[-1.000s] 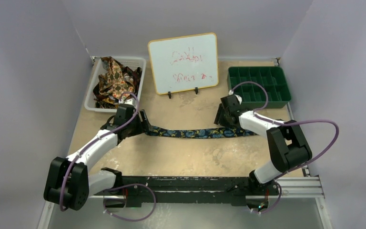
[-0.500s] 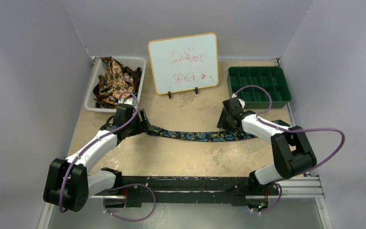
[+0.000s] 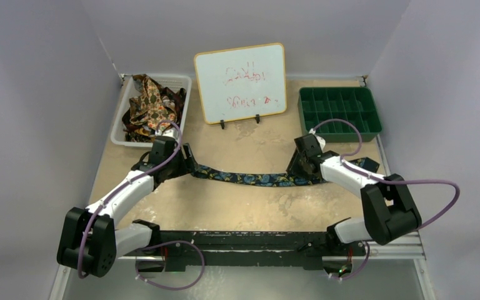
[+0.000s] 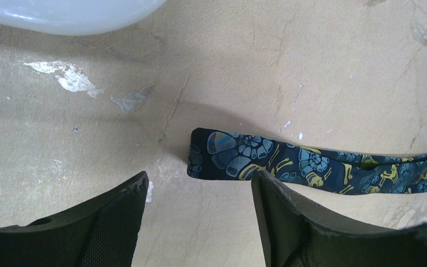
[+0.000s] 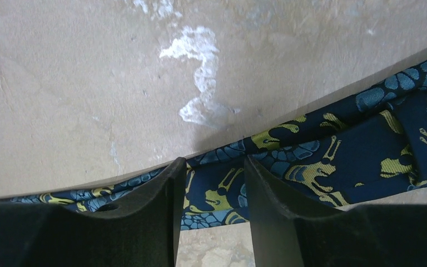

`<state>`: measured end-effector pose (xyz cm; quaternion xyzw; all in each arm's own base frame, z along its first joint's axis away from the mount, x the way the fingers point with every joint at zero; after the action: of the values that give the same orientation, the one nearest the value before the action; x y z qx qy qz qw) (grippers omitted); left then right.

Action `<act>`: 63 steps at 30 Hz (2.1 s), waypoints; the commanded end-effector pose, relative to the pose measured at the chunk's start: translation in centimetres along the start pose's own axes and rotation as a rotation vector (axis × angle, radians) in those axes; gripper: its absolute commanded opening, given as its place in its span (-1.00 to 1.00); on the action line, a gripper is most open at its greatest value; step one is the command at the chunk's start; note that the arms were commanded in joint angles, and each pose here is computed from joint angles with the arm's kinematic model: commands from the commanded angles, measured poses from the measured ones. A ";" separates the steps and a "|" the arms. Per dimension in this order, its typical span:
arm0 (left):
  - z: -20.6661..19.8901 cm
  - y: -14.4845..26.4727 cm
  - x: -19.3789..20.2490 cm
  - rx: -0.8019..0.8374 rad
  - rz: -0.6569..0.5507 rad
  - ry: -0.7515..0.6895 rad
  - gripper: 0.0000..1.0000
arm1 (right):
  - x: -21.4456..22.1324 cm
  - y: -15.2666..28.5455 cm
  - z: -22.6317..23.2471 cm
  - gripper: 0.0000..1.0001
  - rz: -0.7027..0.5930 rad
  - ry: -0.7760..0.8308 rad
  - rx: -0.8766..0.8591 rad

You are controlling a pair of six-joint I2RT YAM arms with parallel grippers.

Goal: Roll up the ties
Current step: Flatten out the tie at the center of the board.

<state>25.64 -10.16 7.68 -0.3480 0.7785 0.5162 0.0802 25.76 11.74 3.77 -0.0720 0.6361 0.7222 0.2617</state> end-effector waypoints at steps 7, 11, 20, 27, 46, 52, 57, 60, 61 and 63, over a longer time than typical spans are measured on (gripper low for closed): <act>0.1 0.0 -0.9 -0.008 -0.031 0.007 0.34 | 3.0 1.8 -1.9 -0.12 0.074 -0.052 0.056; 0.3 -0.4 -0.5 -0.009 -0.015 0.012 0.35 | 3.3 2.1 -2.5 -0.13 0.078 -0.068 0.081; 0.0 -0.4 -0.2 0.015 -0.002 0.012 0.36 | 0.5 5.2 -2.9 0.01 -0.034 -0.225 0.137; -0.4 0.4 -0.6 0.025 -0.014 0.016 0.37 | -0.5 5.6 -4.8 0.03 -0.081 -0.362 0.210; -0.2 0.7 -0.2 0.029 -0.016 0.049 0.41 | -1.5 -0.3 -8.1 -0.04 -0.071 -0.445 0.266; 0.7 0.3 0.6 0.012 -0.015 0.065 0.44 | -2.8 -1.3 -10.7 -0.06 -0.095 -0.489 0.313; 0.7 0.1 0.7 0.016 -0.008 0.071 0.44 | -3.7 -1.7 -11.1 -0.05 -0.090 -0.469 0.316; 0.5 0.0 0.7 0.031 -0.005 0.075 0.44 | -4.4 -1.3 -10.6 -0.06 -0.098 -0.457 0.284; 0.3 0.1 0.7 0.039 -0.001 0.076 0.44 | -5.0 -0.9 -10.5 -0.06 -0.120 -0.443 0.277; 0.1 0.1 0.7 0.051 -0.002 0.074 0.45 | -6.4 0.1 -9.7 -0.04 -0.167 -0.394 0.216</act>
<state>24.33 -9.87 6.65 -0.3553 0.7842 0.5060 0.0531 29.32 0.60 3.87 0.0804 0.6273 0.6123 0.4745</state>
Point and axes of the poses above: each gripper's point midway between its finger pads, its own y axis back along the fingers, its own z axis along the line the jaws close on, x = y × z, the point moved 2 cm from there along y, back along the fingers, and after that the axes turned 8 degrees about y, right-handed, at the moved point
